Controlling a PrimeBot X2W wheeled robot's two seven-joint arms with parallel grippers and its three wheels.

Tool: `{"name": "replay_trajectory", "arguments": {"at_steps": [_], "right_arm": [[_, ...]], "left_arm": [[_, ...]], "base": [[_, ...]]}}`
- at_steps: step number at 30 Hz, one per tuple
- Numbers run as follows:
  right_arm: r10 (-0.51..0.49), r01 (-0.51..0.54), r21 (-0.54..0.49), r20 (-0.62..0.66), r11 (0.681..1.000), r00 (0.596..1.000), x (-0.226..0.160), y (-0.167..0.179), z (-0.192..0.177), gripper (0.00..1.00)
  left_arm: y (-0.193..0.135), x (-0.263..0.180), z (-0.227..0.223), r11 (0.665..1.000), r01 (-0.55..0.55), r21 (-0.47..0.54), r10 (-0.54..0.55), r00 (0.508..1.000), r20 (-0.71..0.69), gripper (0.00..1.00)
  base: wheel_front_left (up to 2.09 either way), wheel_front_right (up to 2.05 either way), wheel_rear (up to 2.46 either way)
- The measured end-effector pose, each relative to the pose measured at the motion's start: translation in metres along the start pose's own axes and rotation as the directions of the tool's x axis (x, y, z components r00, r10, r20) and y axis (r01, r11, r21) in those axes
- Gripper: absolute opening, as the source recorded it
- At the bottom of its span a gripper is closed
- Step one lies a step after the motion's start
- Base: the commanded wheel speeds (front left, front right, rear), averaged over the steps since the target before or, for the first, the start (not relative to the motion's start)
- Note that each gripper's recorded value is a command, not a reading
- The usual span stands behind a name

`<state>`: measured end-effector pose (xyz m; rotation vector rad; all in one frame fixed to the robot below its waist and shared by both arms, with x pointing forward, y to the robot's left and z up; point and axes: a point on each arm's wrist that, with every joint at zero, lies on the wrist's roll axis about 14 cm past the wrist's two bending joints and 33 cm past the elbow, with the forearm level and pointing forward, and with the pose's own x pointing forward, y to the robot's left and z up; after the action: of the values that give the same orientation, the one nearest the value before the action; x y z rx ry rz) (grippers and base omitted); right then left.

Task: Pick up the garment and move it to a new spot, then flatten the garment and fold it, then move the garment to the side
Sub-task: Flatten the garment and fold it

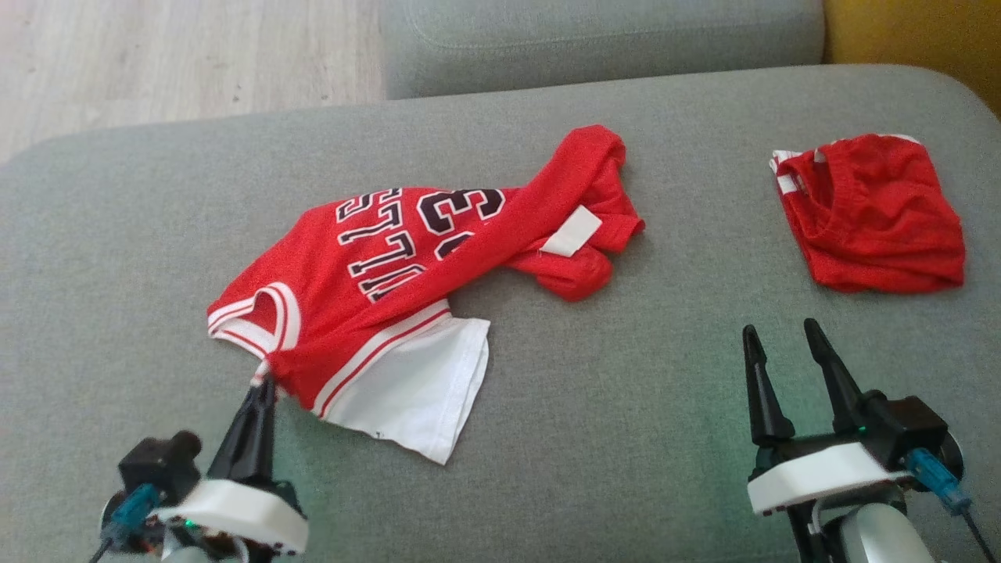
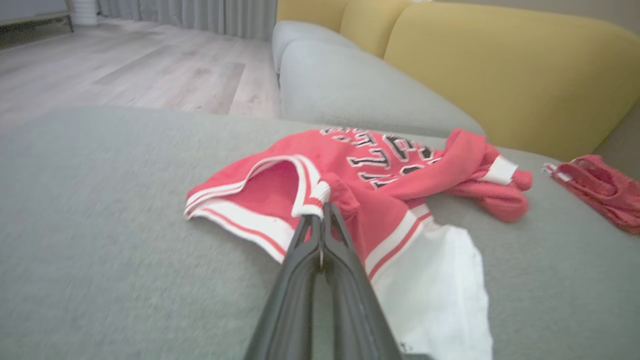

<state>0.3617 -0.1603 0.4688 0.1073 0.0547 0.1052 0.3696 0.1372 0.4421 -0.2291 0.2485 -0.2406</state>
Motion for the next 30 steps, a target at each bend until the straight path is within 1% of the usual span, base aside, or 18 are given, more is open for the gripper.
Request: {"name": "replay_trajectory", "arguments": {"at_steps": [3, 6, 14, 15, 16, 17, 18, 19, 20, 27, 30], "right_arm": [[-0.007, 0.007, -0.001, -0.014, 1.0, 1.0, 0.001, -0.002, -0.004, 1.0], [-0.013, 0.013, -0.004, -0.029, 1.0, 0.999, 0.003, -0.005, -0.007, 1.0], [-0.023, 0.022, -0.012, -0.054, 1.0, 0.998, 0.008, -0.009, -0.014, 1.0], [-0.022, 0.021, -0.014, -0.05, 1.0, 0.999, 0.009, -0.009, -0.012, 1.0], [-0.02, 0.019, -0.016, -0.047, 1.0, 0.999, 0.009, -0.008, -0.011, 1.0], [-0.018, 0.018, -0.019, -0.045, 1.0, 0.999, 0.009, -0.008, -0.011, 1.0], [-0.017, 0.016, -0.02, -0.042, 1.0, 0.999, 0.009, -0.007, -0.009, 1.0], [-0.015, 0.014, -0.02, -0.038, 1.0, 0.999, 0.009, -0.007, -0.008, 1.0], [-0.013, 0.012, -0.02, -0.034, 1.0, 0.999, 0.009, -0.006, -0.007, 1.0], [0.003, -0.004, -0.021, -0.012, 1.0, 1.0, 0.007, -0.001, 0.001, 1.0], [0.009, -0.009, -0.016, -0.003, 1.0, 1.0, 0.006, 0.001, 0.003, 1.0]], "left_arm": [[0.017, 0.001, -0.016, 0.999, -0.05, -0.016, 0.049, 0.998, -0.048, 0.0], [0.031, 0.011, -0.018, 0.996, -0.089, -0.023, 0.088, 0.995, -0.048, 0.0], [0.038, 0.045, -0.005, 0.995, -0.098, -0.003, 0.098, 0.995, -0.005, 0.0], [0.039, 0.047, 0.0, 0.995, -0.096, -0.001, 0.096, 0.995, 0.008, 0.07], [0.04, 0.048, 0.005, 0.995, -0.101, 0.004, 0.1, 0.995, 0.026, 0.11], [0.042, 0.049, 0.01, 0.995, -0.103, 0.01, 0.103, 0.994, 0.037, 0.17], [0.042, 0.049, 0.013, 0.994, -0.105, 0.016, 0.104, 0.994, 0.047, 0.34], [0.042, 0.049, 0.016, 0.994, -0.104, 0.023, 0.102, 0.993, 0.056, 0.83], [0.041, 0.048, 0.018, 0.994, -0.102, 0.029, 0.1, 0.993, 0.064, 1.0], [0.017, 0.039, 0.034, 0.998, -0.054, 0.016, 0.052, 0.99, 0.133, 1.0], [0.003, 0.029, 0.032, 1.0, -0.028, 0.004, 0.027, 0.989, 0.145, 1.0]], "base": [[0.0, 0.0, 0.0], [0.0, 0.0, 0.0], [0.0, 0.0, 0.0], [0.0, 0.0, 0.0], [0.0, 0.0, 0.0], [0.0, 0.0, 0.0], [0.0, 0.0, 0.0], [0.0, 0.0, 0.0], [0.0, 0.0, 0.0], [0.0, 0.0, 0.0], [0.0, 0.0, 0.0]]}}
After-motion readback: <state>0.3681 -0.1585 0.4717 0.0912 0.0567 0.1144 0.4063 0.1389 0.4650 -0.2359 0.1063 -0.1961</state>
